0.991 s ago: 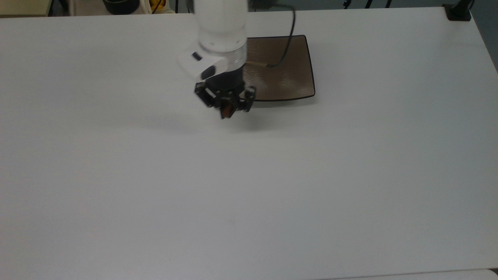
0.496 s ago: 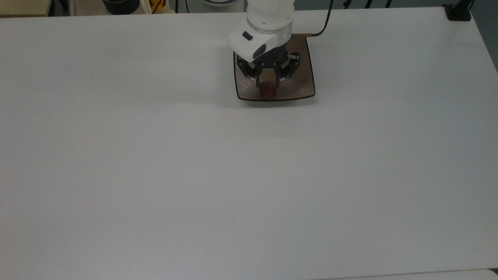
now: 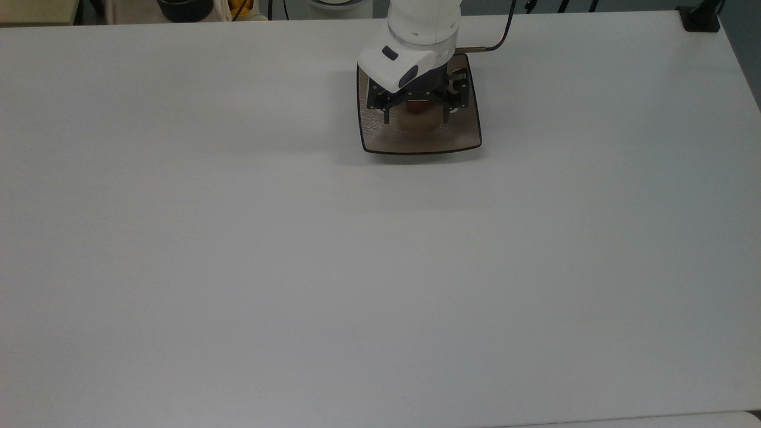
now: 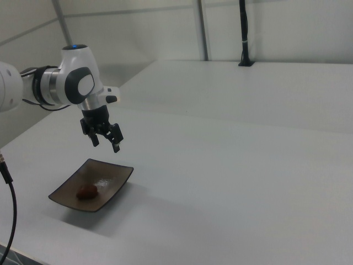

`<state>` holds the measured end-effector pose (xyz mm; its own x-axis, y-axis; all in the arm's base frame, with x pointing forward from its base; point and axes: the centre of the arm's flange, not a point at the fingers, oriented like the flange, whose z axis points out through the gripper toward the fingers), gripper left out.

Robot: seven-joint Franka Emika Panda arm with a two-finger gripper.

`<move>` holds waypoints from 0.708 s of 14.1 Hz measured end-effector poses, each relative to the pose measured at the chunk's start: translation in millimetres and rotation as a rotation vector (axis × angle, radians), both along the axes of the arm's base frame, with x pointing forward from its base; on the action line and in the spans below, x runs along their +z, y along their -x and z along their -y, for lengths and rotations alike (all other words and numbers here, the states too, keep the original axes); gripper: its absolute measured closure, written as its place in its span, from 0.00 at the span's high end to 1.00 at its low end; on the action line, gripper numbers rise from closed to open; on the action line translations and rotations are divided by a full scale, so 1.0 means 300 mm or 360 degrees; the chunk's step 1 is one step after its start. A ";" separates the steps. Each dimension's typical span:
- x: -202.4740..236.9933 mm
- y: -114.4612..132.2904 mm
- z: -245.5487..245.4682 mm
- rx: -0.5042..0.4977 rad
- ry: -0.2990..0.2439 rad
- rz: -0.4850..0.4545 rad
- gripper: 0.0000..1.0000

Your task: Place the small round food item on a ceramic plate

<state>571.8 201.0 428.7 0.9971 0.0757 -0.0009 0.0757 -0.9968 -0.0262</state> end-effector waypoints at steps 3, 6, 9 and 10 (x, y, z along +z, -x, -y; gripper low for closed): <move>0.026 0.015 0.014 0.0011 0.0018 -0.0026 1.00; 0.110 0.045 0.085 0.0097 0.0053 -0.0060 1.00; 0.185 0.041 0.232 0.0049 0.0071 -0.0048 1.00; 0.203 0.032 0.296 0.0024 0.0071 -0.0034 1.00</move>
<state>562.1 112.1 489.6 0.9956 0.0904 -0.0256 0.0909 -0.9957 0.0168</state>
